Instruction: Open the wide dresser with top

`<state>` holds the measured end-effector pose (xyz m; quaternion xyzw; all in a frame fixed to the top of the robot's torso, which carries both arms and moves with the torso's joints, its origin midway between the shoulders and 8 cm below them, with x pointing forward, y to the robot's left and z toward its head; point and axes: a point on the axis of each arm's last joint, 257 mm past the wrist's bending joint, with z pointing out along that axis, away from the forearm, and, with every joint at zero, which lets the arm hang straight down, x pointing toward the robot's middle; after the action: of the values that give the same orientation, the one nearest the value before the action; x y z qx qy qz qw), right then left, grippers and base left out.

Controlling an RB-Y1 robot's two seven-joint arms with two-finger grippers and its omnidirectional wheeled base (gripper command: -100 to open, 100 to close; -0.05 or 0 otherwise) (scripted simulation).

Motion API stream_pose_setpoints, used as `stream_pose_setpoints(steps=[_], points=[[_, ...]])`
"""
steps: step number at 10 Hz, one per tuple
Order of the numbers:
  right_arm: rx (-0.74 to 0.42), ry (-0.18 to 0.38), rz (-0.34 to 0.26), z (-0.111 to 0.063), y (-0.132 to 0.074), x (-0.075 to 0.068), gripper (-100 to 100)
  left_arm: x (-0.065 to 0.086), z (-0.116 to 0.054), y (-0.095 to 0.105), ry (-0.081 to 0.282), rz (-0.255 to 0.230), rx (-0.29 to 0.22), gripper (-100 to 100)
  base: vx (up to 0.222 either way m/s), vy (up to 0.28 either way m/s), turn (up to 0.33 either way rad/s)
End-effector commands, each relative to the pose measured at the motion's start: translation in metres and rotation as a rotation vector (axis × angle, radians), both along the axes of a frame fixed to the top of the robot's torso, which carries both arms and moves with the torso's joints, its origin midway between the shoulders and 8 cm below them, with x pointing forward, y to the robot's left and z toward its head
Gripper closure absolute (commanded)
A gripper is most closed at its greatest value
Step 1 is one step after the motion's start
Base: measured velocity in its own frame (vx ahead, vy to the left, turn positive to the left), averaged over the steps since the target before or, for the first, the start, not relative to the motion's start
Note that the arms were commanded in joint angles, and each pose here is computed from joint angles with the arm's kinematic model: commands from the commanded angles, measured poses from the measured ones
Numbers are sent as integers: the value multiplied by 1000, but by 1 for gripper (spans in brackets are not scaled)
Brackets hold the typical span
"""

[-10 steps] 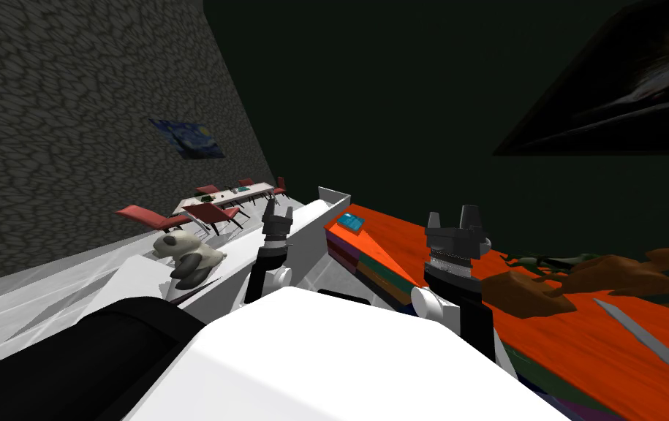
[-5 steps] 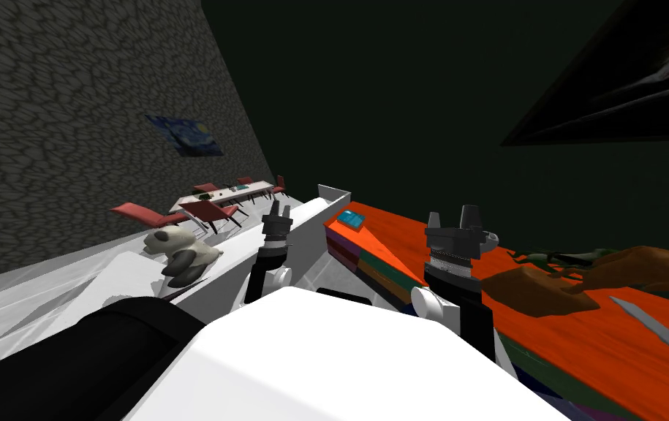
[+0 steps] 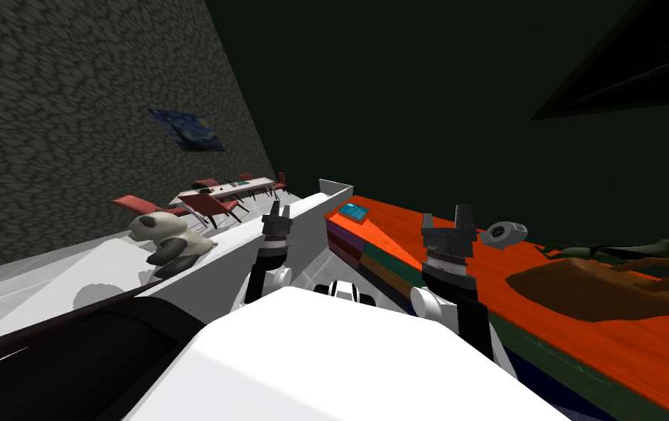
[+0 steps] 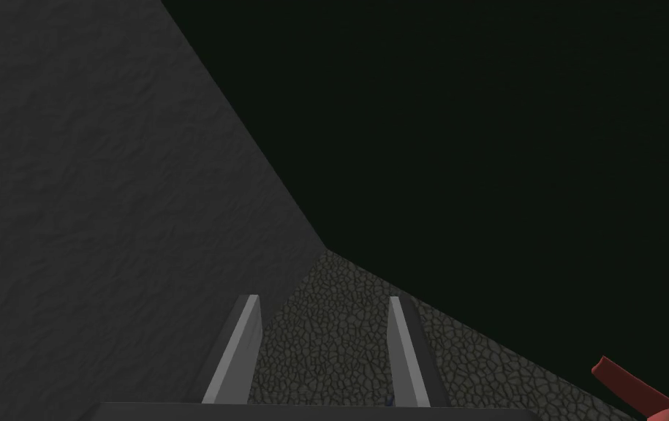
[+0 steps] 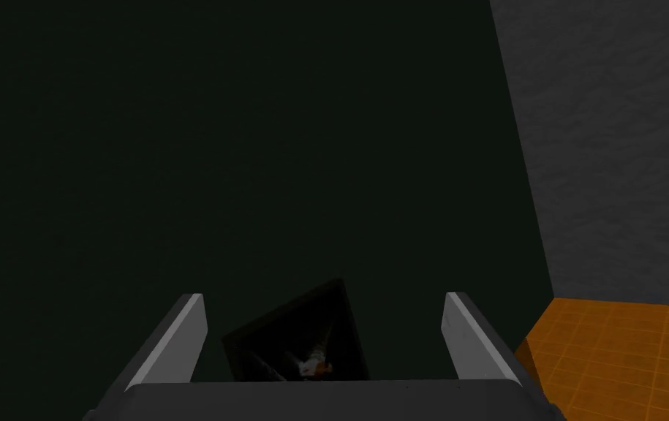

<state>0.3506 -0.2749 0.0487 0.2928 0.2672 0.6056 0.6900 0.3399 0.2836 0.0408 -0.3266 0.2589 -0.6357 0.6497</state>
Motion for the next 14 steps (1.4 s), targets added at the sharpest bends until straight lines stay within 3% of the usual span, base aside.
stream_pose_setpoints(steps=[1,3,4,6,7,8,9,10,12,13,14], points=[[-75,127,18,-37,12,27,-100,0,0,0,0,0,0,0,-20,47,169],[-132,236,23,-73,22,48,-100,0,0,0,0,0,0,0,-13,58,243],[-130,251,21,-76,22,49,-100,0,0,0,0,0,0,0,-7,38,75],[-193,376,22,-121,33,69,-100,0,0,0,0,0,0,0,-2,43,242],[-191,400,19,-127,31,71,-100,0,0,0,0,0,0,0,2,43,128],[-227,462,18,-150,37,79,-100,0,0,0,0,0,0,0,-11,51,187],[-225,482,16,-156,36,81,-100,0,0,0,0,0,0,0,-6,38,96],[-265,542,16,-181,41,87,-100,0,0,0,0,0,0,0,1,44,226],[-262,569,12,-188,39,89,-100,0,0,0,0,0,0,0,2,26,65],[-304,641,10,-217,44,94,-100,0,0,0,0,0,0,0,4,31,206],[-303,661,6,-222,43,94,-100,0,0,0,0,0,0,0,3,36,143]])
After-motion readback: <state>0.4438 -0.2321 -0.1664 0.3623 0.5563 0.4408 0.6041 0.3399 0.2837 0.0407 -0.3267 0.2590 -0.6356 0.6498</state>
